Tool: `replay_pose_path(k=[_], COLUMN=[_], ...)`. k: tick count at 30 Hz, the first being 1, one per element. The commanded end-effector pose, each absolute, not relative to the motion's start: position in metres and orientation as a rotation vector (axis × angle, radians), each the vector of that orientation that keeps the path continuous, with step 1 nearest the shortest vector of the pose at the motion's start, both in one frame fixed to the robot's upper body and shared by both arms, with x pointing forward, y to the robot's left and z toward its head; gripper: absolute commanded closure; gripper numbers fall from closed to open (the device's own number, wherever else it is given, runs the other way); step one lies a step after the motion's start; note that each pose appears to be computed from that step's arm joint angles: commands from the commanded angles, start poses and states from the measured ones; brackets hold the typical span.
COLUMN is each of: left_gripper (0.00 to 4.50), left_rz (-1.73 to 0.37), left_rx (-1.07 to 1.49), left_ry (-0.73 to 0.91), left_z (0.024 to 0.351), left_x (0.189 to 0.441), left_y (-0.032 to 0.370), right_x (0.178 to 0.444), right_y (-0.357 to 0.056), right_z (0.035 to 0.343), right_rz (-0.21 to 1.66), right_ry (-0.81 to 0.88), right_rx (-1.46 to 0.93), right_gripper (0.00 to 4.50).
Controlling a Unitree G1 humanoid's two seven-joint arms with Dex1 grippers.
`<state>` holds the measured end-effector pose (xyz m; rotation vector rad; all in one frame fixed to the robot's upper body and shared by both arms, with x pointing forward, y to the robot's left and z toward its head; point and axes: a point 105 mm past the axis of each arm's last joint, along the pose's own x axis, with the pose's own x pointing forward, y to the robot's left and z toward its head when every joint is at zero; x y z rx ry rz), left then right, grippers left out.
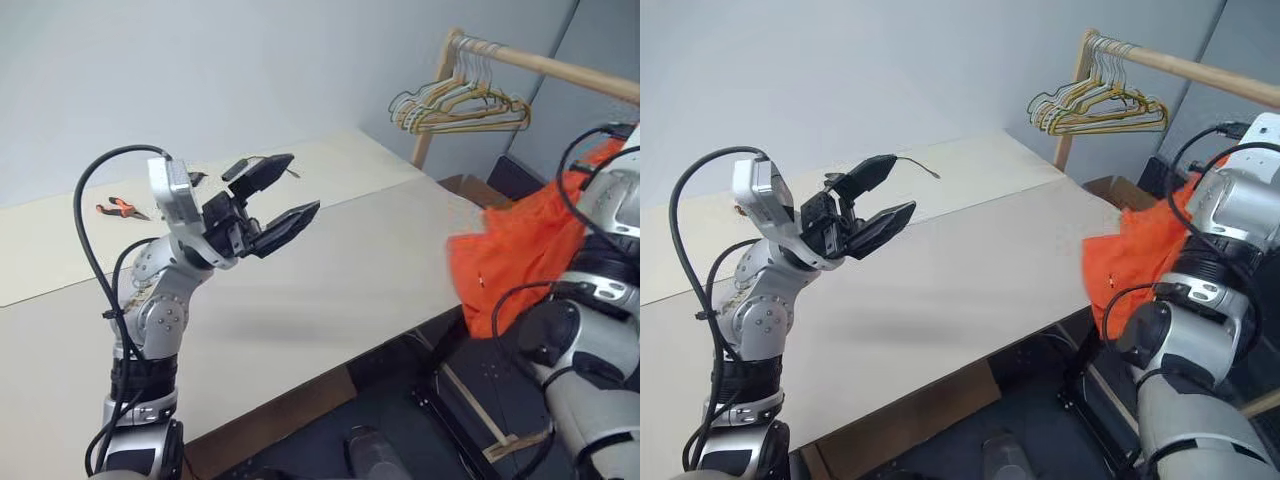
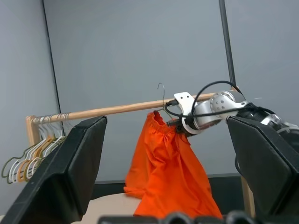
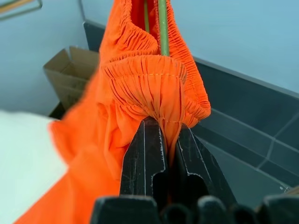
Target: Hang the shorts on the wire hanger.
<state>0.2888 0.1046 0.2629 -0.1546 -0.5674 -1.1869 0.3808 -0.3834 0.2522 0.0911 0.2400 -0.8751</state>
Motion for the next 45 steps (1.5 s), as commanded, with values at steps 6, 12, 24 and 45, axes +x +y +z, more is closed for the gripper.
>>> replay_pose_path(k=[6,12,24,45], left_gripper=[0.05,0.05,0.00,0.00], left_rz=[-1.203,-1.196,-1.199,-1.202], left_rx=[-0.119,-0.117,-0.119,-0.125], left_ry=[-0.621,-0.618,-0.621,-0.613], left_z=[0.272,0.270,0.269,0.266], left_x=[0.278,0.278,0.277,0.275], left_y=[0.106,0.105,0.105,0.104], right_x=[0.394,0.389,0.387,0.412], right_y=[-0.400,-0.413,-0.415,-0.342], right_z=[0.262,0.239,0.236,0.324], right_rz=[-0.816,-0.843,-0.904,-1.002], right_ry=[0.215,0.270,0.291,-0.090], right_rx=[0.230,0.352,0.254,-0.697], right_gripper=[4.50,4.50,3.62,0.01])
